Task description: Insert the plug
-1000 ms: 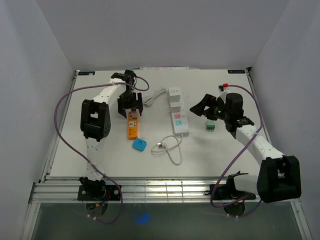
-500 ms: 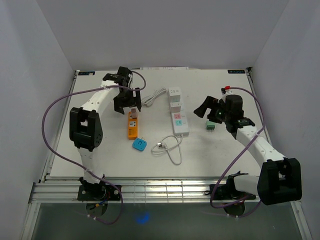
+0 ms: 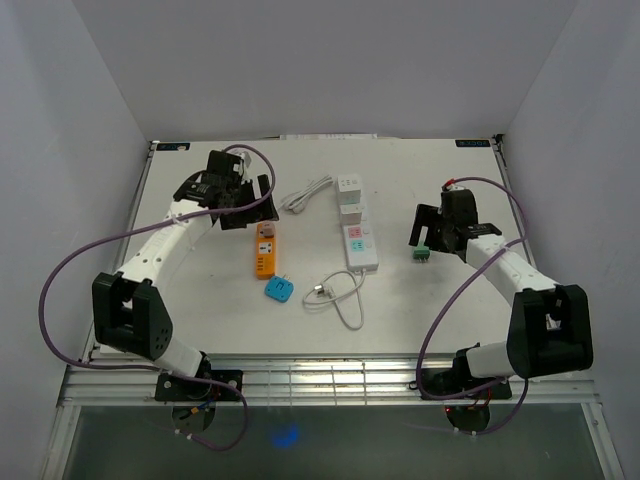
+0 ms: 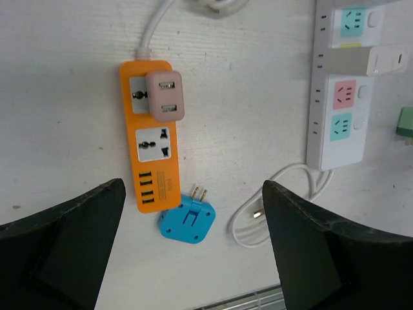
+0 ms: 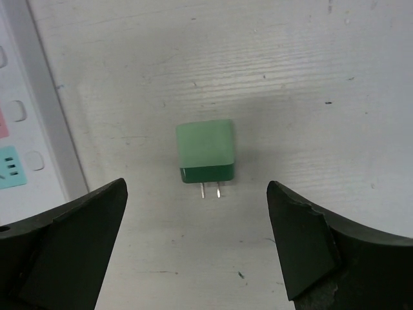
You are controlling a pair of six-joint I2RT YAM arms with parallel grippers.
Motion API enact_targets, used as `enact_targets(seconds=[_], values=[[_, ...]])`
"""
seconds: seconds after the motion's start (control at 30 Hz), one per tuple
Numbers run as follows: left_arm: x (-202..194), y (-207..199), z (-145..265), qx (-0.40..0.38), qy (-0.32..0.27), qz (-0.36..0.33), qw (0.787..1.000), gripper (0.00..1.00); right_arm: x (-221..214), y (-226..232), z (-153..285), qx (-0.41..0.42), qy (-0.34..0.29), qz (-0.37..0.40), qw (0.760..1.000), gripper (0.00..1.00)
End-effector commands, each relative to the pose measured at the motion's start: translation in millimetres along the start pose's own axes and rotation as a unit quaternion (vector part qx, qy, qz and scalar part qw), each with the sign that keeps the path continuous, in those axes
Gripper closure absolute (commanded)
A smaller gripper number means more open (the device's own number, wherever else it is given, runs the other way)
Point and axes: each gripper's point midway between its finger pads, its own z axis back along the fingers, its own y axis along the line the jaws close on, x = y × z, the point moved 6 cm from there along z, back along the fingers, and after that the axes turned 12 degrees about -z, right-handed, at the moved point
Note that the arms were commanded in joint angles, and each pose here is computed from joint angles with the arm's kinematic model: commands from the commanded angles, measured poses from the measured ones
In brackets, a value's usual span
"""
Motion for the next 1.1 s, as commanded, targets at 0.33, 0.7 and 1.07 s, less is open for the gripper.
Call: enact_targets(seconds=[0.33,0.7,1.07], values=[[-1.4,-13.7,29.5,-0.061,-0.104,0.014,0.993,0.02,6.5,-10.1,-31.1,-0.063,0.047,0.060,0.995,0.26],[-5.5,-18.5,32.8,-0.085,-0.102,0.011,0.991,0.02,-8.8,-4.9,-45.4,-0.040,0.095,0.080,0.991,0.37],[-11.8,-41.0,43.7,-0.186,-0.077,0.006,0.980,0.02,-5.3,13.8,-11.4,0.054,0.032,0.089,0.994,0.59]])
